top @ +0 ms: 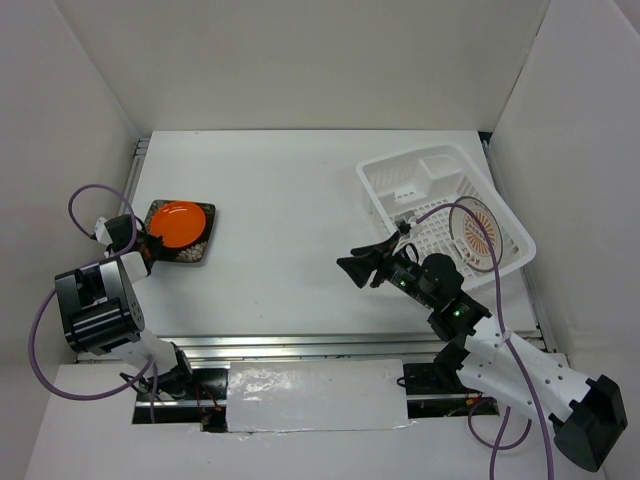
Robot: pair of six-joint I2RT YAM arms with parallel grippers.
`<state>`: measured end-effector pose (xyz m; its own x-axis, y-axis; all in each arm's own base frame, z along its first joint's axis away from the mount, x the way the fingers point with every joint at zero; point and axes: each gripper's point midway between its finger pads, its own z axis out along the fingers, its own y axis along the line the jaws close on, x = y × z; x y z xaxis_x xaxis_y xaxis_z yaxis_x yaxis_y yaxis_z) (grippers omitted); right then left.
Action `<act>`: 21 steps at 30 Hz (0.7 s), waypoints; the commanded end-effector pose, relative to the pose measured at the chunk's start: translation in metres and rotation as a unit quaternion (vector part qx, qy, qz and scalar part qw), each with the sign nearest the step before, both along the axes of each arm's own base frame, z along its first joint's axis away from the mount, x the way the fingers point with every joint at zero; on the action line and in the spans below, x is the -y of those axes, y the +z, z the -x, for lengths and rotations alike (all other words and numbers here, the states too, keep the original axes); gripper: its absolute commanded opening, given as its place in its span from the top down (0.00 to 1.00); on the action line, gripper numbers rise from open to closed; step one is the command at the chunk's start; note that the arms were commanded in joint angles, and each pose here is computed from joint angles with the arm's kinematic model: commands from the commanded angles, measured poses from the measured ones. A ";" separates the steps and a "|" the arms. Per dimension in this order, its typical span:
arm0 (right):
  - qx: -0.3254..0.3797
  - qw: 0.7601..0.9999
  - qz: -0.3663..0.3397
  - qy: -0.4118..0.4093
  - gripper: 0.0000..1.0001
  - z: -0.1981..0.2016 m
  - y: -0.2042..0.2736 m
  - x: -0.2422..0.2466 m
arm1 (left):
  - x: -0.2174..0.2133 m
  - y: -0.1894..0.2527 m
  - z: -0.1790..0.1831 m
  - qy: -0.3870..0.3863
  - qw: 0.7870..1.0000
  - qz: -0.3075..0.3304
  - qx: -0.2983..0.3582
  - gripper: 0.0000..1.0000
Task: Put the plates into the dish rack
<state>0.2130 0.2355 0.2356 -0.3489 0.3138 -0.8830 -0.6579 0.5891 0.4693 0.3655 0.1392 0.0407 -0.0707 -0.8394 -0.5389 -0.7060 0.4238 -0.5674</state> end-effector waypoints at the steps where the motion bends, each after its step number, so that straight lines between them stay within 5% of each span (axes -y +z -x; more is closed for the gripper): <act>1: 0.022 1.000 -0.019 -0.004 0.37 0.000 0.020 0.001 | -0.005 0.016 -0.012 -0.002 1.000 -0.009 0.021 1.00; 16: 0.030 1.000 -0.002 -0.004 0.35 -0.004 0.033 -0.001 | 0.027 0.092 -0.012 -0.057 0.991 -0.025 0.122 1.00; 21: 0.013 0.998 0.010 -0.060 0.35 -0.024 0.037 0.008 | 0.044 0.119 -0.009 -0.080 0.985 -0.029 0.150 1.00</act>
